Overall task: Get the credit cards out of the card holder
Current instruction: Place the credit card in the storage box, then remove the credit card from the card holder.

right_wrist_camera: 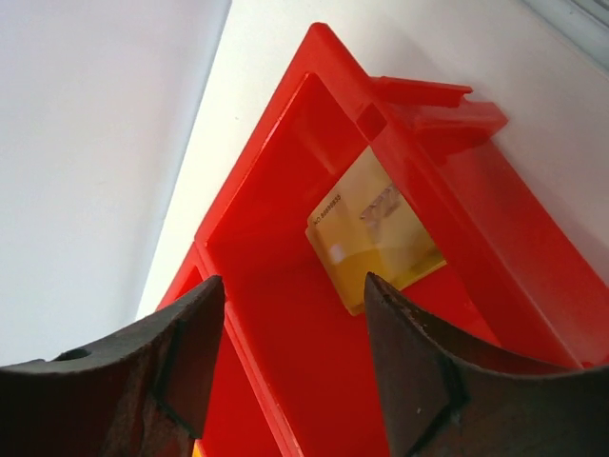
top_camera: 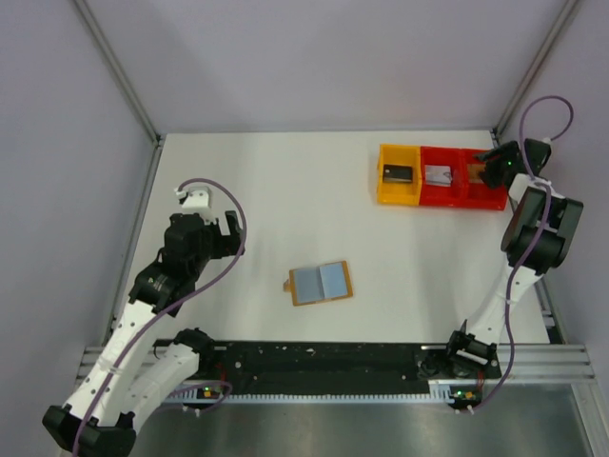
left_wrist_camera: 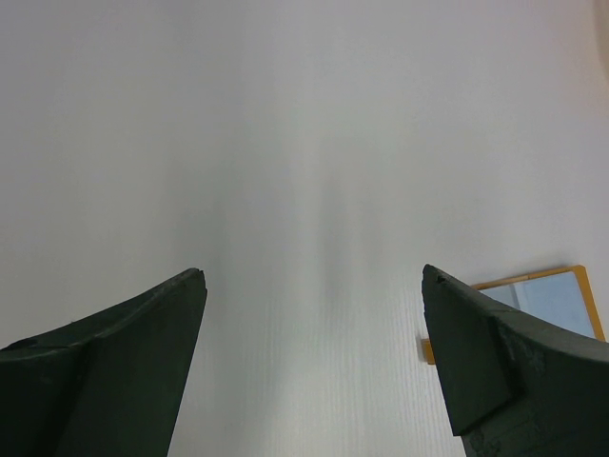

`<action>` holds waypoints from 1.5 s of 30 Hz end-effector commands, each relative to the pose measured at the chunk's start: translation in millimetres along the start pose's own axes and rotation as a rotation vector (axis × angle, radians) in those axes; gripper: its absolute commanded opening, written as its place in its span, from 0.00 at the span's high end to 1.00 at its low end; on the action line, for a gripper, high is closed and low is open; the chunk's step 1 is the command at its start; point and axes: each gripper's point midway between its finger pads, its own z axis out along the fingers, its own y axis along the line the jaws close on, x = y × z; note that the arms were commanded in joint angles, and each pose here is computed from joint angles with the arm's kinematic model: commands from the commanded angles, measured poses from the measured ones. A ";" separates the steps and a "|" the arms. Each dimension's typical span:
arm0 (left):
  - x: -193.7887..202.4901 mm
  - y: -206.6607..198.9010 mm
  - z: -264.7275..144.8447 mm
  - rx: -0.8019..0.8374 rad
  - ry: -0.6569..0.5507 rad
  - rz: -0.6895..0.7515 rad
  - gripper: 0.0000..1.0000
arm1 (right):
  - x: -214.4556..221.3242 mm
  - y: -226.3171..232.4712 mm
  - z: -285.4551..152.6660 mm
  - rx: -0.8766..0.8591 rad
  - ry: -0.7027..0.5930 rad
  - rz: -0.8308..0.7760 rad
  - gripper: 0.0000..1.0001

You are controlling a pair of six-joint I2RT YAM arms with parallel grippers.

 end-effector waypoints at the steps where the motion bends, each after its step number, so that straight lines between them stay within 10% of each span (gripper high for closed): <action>1: -8.5 0.6 -3.9 0.004 -0.037 -0.002 0.02 | -22.8 22.3 -22.8 0.029 -0.067 -0.092 0.38; 15: -11.1 -14.9 -9.4 0.093 -0.048 -0.037 0.03 | -12.4 78.5 -116.9 0.033 -0.160 -0.313 0.22; 28: 44.0 -91.6 -1.4 0.442 0.258 -0.233 0.03 | 221.6 108.2 -238.5 -0.304 0.179 -0.638 0.23; 45: 143.2 -117.8 34.5 0.290 0.540 -0.184 0.07 | 425.1 73.4 -300.6 -0.403 0.471 -1.097 0.14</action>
